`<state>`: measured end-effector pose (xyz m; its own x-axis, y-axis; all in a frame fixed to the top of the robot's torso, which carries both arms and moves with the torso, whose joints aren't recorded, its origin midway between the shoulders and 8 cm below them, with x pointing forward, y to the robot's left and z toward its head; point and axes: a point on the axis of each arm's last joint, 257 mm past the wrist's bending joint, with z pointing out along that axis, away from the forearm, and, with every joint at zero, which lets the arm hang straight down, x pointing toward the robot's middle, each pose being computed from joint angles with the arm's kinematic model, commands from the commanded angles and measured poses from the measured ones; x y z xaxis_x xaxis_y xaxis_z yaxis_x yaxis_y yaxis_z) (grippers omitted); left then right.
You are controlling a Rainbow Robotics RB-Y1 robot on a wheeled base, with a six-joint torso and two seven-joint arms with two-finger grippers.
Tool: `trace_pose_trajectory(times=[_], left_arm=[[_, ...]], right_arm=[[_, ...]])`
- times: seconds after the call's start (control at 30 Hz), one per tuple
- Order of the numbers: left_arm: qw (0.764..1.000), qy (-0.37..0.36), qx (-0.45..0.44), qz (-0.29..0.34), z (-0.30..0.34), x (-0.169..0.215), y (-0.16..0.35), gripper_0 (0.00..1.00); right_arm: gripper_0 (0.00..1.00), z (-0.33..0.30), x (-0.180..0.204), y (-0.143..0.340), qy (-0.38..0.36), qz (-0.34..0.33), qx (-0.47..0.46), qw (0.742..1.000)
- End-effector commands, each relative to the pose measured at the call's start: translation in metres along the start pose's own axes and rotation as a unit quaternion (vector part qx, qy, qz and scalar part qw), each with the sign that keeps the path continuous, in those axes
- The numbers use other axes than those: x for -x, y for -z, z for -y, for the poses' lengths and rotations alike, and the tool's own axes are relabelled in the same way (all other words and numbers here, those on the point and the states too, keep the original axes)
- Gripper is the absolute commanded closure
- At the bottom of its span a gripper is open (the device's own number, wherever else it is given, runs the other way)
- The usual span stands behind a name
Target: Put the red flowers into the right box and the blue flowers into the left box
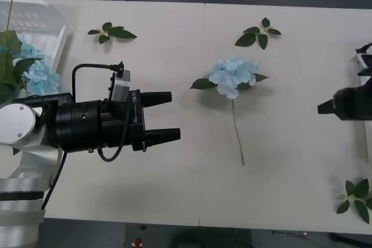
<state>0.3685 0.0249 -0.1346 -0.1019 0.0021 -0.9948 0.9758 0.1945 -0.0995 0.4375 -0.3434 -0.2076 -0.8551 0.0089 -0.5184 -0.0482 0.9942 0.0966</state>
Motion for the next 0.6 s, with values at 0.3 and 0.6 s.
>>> trace_pose_trajectory(times=[0.3, 0.6], left_arm=[[1.0, -0.015, -0.004, 0.004, 0.003, 0.008, 0.0, 0.0], [1.0, -0.015, -0.004, 0.004, 0.003, 0.008, 0.0, 0.0]], right_arm=[[0.04, -0.145, 0.042, -0.018, 0.007, 0.051, 0.089, 0.995], [0.05, -0.207, 0.05, -0.066, 0.037, 0.054, 0.104, 0.992]])
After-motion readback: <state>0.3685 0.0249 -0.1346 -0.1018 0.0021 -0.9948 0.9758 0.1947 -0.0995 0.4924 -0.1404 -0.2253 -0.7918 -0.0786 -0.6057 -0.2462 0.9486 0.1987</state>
